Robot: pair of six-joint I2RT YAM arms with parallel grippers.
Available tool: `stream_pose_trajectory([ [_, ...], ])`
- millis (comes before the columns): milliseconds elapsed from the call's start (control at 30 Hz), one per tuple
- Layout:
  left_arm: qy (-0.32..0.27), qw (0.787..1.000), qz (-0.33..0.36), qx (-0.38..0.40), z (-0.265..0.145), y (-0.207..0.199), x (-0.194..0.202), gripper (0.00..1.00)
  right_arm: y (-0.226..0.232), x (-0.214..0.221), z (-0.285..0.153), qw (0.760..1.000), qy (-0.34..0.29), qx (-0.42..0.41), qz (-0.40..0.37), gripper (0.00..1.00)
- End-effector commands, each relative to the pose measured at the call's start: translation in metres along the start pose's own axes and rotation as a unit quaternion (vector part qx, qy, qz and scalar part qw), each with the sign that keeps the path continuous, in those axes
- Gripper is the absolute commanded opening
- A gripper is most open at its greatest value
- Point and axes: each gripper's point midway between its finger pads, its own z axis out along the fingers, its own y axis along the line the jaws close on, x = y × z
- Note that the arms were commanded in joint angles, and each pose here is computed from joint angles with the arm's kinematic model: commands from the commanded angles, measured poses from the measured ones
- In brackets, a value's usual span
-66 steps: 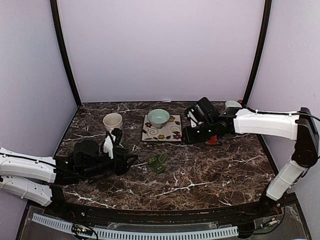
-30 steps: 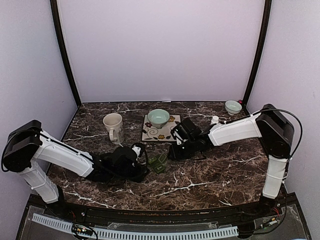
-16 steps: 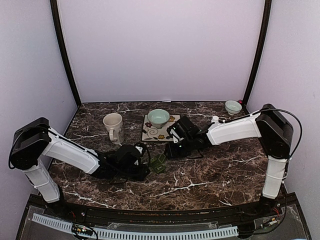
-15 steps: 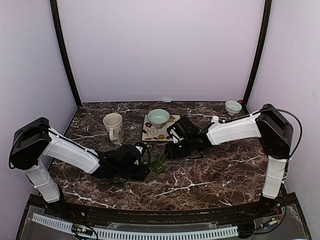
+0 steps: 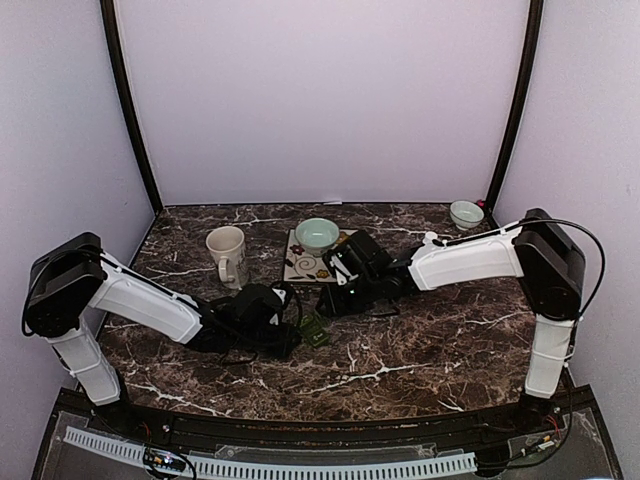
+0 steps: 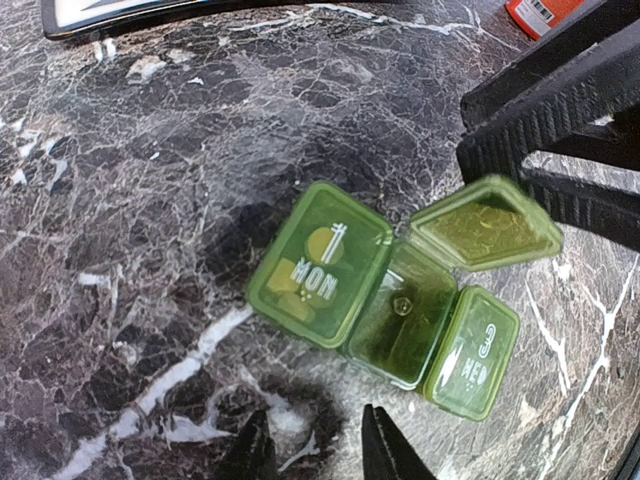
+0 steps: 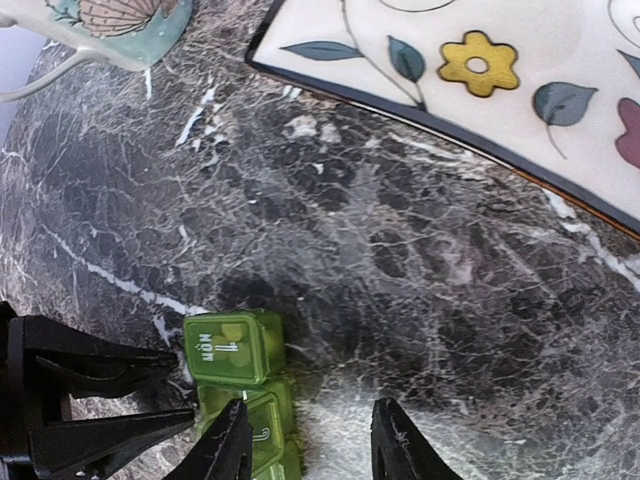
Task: Sort the pills into containers
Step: Close the lid of the pill container on the pill container.
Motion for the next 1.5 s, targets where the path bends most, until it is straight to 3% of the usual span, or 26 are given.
stream_pose_trajectory([
  [0,0.008,1.0,-0.001,-0.002,0.002,0.001,-0.001,0.31,0.012,0.003,0.003,1.0,0.008,-0.011,-0.003,0.42],
  [1467,0.011,1.0,-0.01,0.005,0.006,0.006,0.0,0.31,0.027,0.048,0.039,0.995,0.086,-0.04,0.0,0.41],
])
